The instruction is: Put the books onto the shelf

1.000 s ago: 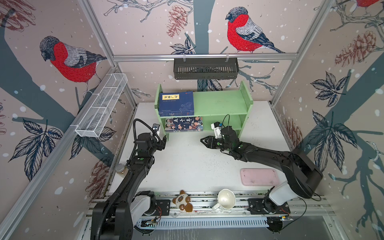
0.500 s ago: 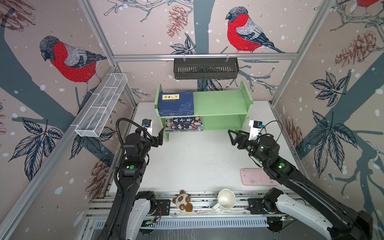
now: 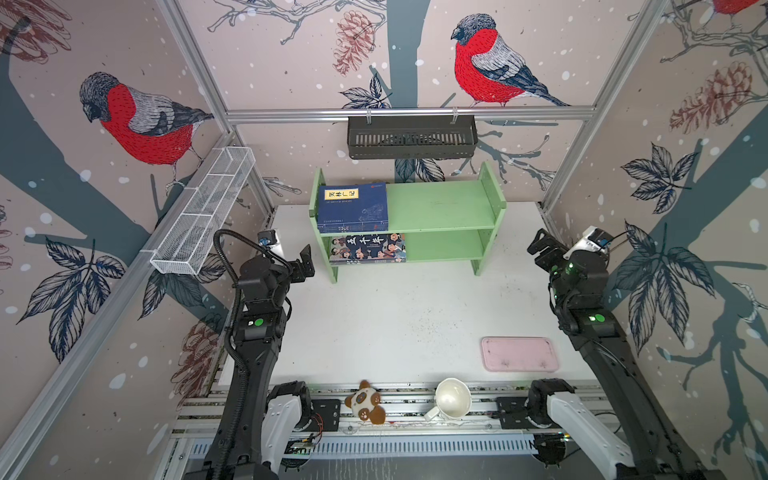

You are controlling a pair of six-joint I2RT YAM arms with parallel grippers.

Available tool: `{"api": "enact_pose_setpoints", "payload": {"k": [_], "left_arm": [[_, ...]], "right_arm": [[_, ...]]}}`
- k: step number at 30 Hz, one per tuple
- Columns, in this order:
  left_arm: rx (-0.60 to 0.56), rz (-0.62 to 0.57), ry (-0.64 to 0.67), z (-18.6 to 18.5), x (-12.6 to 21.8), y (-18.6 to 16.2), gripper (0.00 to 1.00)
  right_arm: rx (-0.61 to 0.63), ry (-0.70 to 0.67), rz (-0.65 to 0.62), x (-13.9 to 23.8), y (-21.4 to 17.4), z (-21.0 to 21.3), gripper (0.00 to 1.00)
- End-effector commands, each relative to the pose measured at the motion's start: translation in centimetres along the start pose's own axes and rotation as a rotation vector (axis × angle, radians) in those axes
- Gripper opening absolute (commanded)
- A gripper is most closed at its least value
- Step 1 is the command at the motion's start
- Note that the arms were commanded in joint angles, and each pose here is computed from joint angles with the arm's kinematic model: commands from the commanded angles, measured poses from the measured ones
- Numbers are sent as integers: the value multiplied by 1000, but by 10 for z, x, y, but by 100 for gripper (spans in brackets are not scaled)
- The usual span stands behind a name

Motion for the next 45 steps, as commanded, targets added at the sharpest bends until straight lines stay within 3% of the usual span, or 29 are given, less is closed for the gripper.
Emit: {"api": "enact_pose_setpoints", "payload": {"k": [1, 8, 11, 15, 24, 30, 35, 45], "left_arm": [[38, -72, 55, 16, -8, 7, 97], [119, -7, 105, 67, -28, -24, 98], [88, -37, 85, 77, -28, -35, 98], [30, -74, 5, 76, -27, -62, 98], [12, -91, -216, 60, -24, -108, 99], [36, -163, -269, 52, -23, -108, 99], [-4, -190, -306, 38, -25, -110, 99], [-17, -268, -239, 38, -19, -123, 99]], "right_arm": [[-1, -35, -65, -9, 7, -15, 100], [104, -171, -40, -24, -22, -42, 100], [134, -168, -39, -28, -44, -45, 100], [189, -135, -102, -29, -74, -39, 100], [295, -86, -84, -43, -122, -25, 100], [362, -84, -110, -43, -130, -28, 100], [330, -107, -148, -37, -137, -43, 100], [375, -39, -124, -45, -158, -35, 100]]}}
Point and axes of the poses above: each gripper's point midway between its finger pads, its own x axis back along the fingers, its own z axis along the line the jaws close on, y = z × x, the point moved 4 cm from there along x, back along the fingers, and after that the axes turned 15 degrees about x, right-handed, at the moved point
